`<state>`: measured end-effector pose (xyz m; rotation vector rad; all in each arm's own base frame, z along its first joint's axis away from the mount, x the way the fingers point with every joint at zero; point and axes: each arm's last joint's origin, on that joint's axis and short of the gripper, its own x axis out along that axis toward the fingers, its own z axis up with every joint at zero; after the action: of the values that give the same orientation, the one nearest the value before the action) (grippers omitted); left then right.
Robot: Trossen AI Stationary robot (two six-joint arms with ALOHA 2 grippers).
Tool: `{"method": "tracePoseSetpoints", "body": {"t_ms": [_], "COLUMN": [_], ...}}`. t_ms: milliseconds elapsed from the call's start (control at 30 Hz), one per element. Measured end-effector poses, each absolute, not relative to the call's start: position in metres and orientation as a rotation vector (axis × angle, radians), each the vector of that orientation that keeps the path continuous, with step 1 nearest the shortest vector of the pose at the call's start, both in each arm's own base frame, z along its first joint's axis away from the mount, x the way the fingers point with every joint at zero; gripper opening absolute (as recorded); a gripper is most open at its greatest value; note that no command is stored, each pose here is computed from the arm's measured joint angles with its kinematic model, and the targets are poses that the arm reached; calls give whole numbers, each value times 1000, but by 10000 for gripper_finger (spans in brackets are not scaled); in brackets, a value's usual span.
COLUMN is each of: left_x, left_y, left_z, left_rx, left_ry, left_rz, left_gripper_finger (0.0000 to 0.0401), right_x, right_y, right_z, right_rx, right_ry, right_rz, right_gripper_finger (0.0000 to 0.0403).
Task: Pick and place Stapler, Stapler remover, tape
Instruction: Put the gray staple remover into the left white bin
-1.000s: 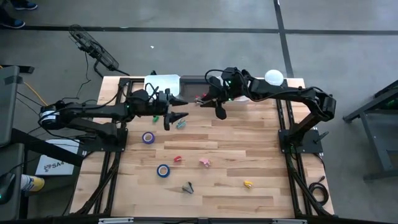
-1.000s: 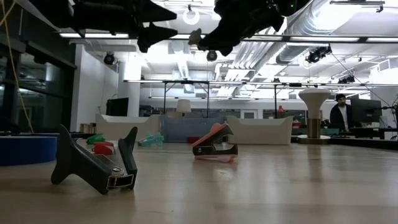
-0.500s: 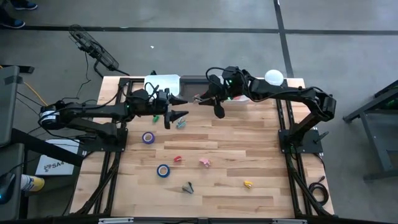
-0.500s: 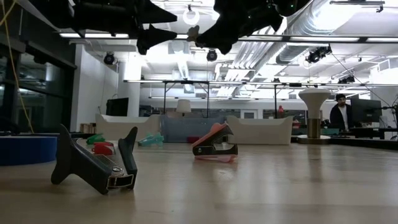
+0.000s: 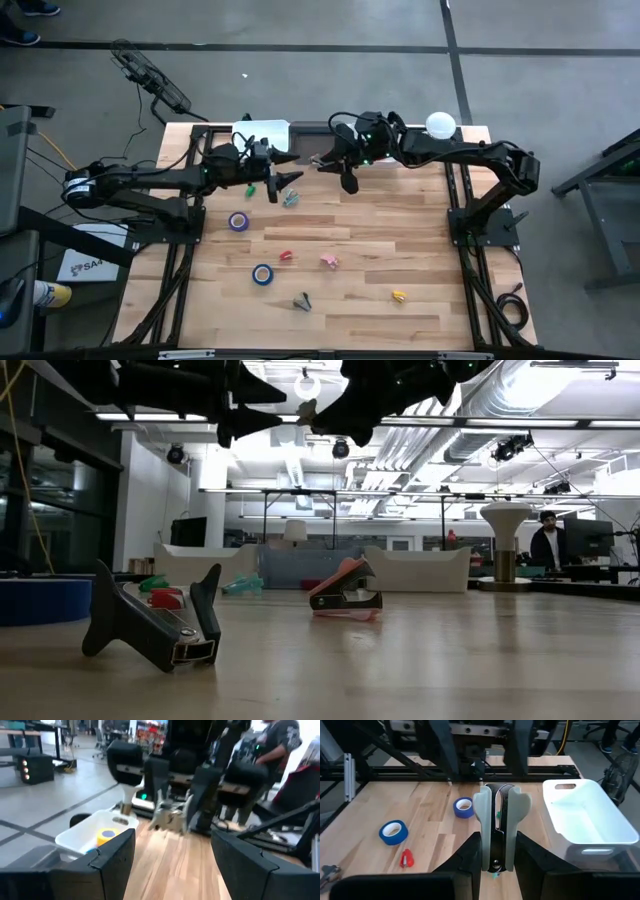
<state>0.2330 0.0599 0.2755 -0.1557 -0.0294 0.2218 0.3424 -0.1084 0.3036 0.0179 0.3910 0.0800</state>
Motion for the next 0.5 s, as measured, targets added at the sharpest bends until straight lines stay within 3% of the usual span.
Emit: {"method": "tracePoseSetpoints", "body": {"t_ms": [500], "left_x": [239], "left_y": [61], "left_z": [280], "left_rx": [-65], "left_ry": [93], "left_rz": [223], "left_gripper_finger": [259], "right_x": [353], "right_y": [-104], "right_z": [289], "right_rx": [46], "right_ry": [430], "right_rz": [48], "right_gripper_finger": [76]}}
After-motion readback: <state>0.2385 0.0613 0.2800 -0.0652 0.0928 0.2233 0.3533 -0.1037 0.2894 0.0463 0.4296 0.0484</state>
